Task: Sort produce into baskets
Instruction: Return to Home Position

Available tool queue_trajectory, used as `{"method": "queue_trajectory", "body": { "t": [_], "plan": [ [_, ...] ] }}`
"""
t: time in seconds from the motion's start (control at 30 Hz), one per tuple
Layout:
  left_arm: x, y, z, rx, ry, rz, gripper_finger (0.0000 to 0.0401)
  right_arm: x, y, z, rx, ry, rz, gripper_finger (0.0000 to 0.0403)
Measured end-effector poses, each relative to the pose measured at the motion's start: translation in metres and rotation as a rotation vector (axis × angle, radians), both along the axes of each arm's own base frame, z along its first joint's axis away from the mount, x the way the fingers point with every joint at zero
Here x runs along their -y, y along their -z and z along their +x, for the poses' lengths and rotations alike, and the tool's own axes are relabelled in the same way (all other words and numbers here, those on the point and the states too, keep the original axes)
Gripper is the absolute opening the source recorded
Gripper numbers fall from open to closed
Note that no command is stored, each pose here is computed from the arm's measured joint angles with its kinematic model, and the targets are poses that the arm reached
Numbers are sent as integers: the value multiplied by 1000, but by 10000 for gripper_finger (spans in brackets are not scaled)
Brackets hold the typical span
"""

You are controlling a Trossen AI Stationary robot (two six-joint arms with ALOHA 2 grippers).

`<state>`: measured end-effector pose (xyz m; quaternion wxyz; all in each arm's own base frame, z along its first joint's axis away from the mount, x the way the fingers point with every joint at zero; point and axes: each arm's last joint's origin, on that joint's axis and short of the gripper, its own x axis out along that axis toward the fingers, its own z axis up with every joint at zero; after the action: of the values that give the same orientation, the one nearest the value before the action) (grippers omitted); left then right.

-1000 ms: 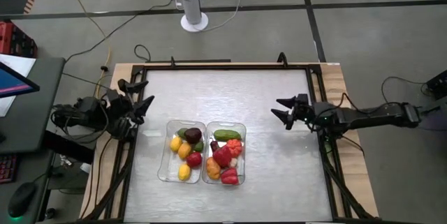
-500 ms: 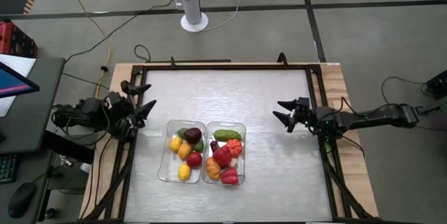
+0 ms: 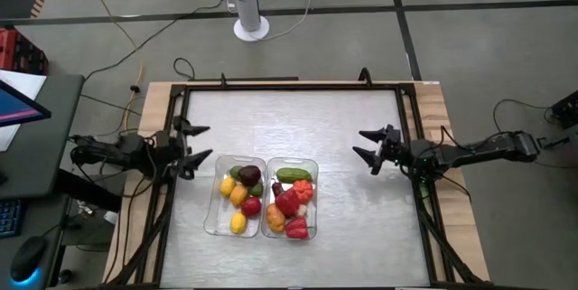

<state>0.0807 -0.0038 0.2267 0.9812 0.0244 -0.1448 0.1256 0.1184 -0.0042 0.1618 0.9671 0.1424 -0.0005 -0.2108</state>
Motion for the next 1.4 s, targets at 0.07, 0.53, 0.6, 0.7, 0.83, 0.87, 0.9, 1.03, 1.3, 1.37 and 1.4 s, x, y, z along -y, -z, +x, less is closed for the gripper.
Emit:
{"method": "queue_trajectory", "body": {
  "t": [0.07,0.53,0.6,0.7,0.83,0.87,0.9,1.03,1.3,1.37,1.4],
  "plan": [
    [1,6,2,-25,46,-23,320,1,0,0,-3,14,0,364],
    [4,53,15,-211,48,-65,320,6,2,-1,-20,51,0,364],
    [3,52,15,-206,38,-60,320,6,4,-1,-35,51,-1,364],
    [3,53,15,-217,15,-61,320,6,5,-1,-49,50,-2,364],
    [3,53,15,-203,29,-115,320,6,7,-1,-71,50,-3,364],
    [3,53,15,-196,34,-141,320,6,7,-1,-72,50,-3,364],
    [3,53,15,-190,38,-164,320,6,7,-1,-75,50,-3,364],
    [3,53,15,-183,44,-191,320,6,9,-1,-91,50,-4,364],
    [3,53,15,-197,34,-136,320,6,9,-1,-92,50,-3,364],
    [3,53,15,-198,33,-134,320,6,9,-1,-92,50,-3,364],
    [3,53,15,-198,34,-134,320,6,9,-1,-92,49,-3,364]
  ]
}}
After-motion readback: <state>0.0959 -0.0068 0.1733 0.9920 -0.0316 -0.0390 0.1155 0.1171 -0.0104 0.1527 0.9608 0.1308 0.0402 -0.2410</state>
